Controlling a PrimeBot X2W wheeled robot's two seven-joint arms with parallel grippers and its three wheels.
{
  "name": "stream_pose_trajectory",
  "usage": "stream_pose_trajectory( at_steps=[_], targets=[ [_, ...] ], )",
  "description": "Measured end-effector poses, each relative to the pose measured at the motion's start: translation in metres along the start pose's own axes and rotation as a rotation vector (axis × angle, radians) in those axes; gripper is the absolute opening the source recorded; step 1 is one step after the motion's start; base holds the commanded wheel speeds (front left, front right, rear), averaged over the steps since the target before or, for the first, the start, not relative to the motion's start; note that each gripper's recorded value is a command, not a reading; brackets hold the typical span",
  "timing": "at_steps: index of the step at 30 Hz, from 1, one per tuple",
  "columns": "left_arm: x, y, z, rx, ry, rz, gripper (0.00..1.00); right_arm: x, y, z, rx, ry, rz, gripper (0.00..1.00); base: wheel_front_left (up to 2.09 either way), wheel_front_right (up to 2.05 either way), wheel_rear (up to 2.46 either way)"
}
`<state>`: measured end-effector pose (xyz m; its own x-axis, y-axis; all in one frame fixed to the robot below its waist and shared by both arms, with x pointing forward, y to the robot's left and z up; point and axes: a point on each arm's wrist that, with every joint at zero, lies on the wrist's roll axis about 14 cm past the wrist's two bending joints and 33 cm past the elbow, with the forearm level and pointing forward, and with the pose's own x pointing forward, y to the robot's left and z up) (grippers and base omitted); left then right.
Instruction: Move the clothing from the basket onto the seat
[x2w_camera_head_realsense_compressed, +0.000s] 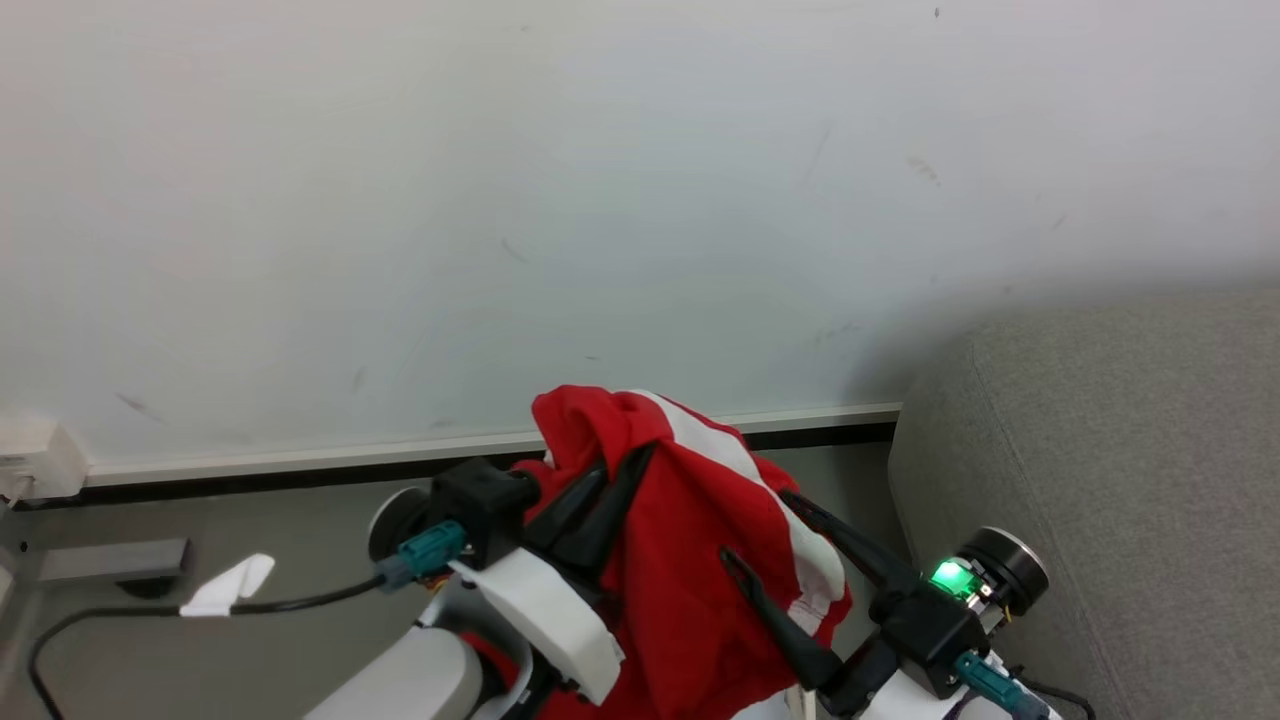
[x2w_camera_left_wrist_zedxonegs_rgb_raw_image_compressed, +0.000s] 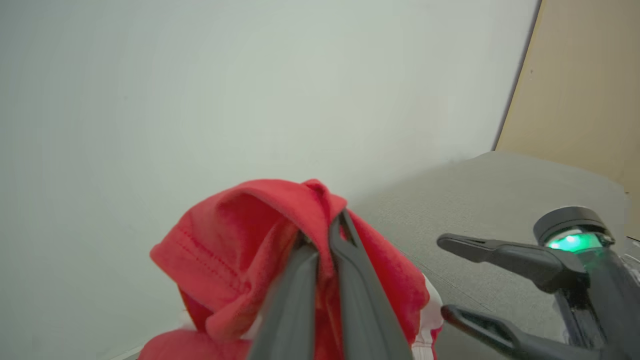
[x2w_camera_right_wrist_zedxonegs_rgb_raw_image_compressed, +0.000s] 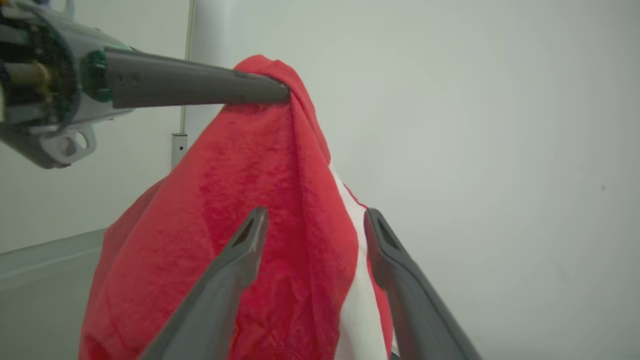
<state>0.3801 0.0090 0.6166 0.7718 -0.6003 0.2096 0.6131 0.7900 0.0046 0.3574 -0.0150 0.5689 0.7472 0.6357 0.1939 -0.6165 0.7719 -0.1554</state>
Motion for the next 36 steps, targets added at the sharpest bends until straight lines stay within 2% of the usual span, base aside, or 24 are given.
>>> stream_pose_trajectory(
  at_steps=[10, 17, 27, 28, 29, 30, 36],
  targets=[
    [0.007, -0.031, -0.004, 0.008, 0.029, -0.112, 0.00, 0.020, -0.004, -0.003, -0.092, 0.048, 0.092, 1.00, 0.00, 0.00, 0.00],
    [0.012, -0.045, -0.005, 0.003, 0.034, -0.174, 0.00, 0.026, 0.016, -0.015, -0.092, 0.101, 0.187, 1.00, 0.00, 0.00, 0.00],
    [0.014, -0.062, -0.005, -0.028, 0.042, -0.245, 0.00, 0.036, 0.018, -0.007, -0.087, 0.096, 0.217, 1.00, 0.00, 0.00, 0.00],
    [0.014, -0.063, -0.005, -0.032, 0.041, -0.247, 0.00, 0.037, 0.018, -0.006, -0.078, 0.094, 0.214, 0.43, 0.00, 0.00, 0.00],
    [0.015, -0.063, -0.005, -0.034, 0.041, -0.247, 0.00, 0.038, 0.018, -0.005, -0.069, 0.090, 0.210, 0.15, 0.00, 0.00, 0.00],
    [0.015, -0.063, -0.005, -0.035, 0.041, -0.246, 0.00, 0.039, 0.017, -0.003, -0.059, 0.083, 0.203, 0.00, 0.00, 0.00, 0.00],
    [0.016, -0.058, -0.007, -0.039, 0.037, -0.228, 0.00, 0.040, 0.012, -0.003, -0.030, 0.078, 0.174, 0.00, 0.00, 0.00, 0.00]
  ],
)
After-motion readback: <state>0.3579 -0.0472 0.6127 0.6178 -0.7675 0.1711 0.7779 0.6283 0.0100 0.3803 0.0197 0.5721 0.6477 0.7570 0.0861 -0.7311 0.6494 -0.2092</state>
